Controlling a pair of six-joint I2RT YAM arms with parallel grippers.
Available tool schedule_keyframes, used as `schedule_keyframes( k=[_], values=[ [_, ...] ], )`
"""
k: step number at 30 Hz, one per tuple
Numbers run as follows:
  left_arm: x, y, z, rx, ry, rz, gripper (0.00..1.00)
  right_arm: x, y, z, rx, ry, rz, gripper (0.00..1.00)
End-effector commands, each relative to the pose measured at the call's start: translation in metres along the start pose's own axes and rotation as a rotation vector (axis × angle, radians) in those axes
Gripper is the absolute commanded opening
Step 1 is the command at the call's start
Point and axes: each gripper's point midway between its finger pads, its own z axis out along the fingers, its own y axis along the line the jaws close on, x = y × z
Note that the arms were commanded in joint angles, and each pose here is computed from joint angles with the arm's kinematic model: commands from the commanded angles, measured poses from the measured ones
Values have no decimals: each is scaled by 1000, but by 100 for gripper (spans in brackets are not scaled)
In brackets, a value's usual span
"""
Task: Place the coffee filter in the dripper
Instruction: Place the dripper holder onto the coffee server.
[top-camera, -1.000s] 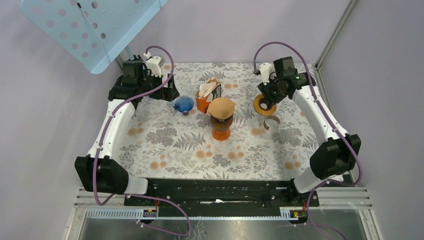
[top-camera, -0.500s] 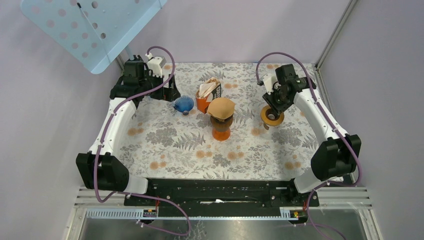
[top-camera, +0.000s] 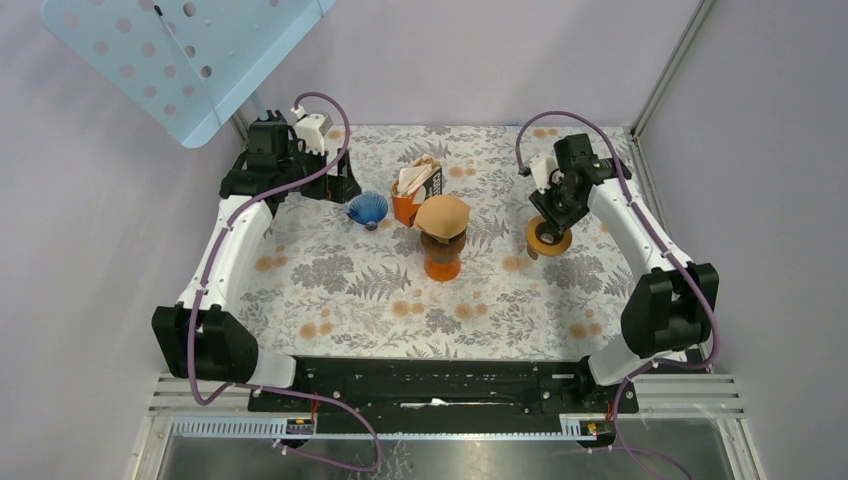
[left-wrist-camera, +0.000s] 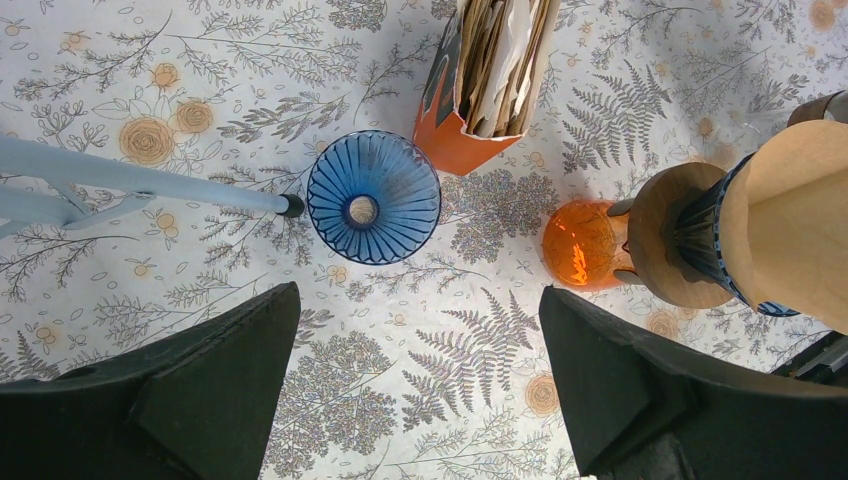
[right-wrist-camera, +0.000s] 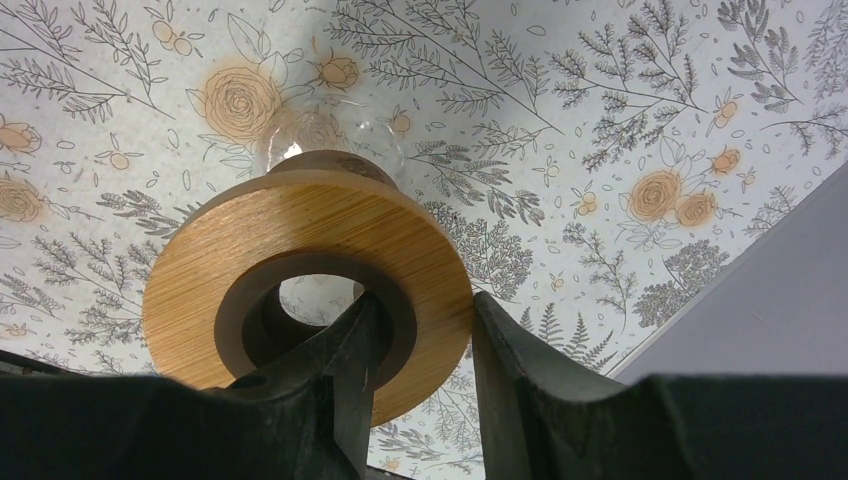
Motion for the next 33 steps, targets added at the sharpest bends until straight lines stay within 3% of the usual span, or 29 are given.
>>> schedule_keyframes(
  k=[1,25,33],
  values=[
    [-13,-3,-5,17,-43,26,99,1,-4,8,16,-2,0,26],
    [-14,1,2,15,-29,17,99,-1,39,14,-148,-100,112,22],
    [-15,2,3,11,-29,16,99,-1,39,10,-87,-124,89,22]
  ],
)
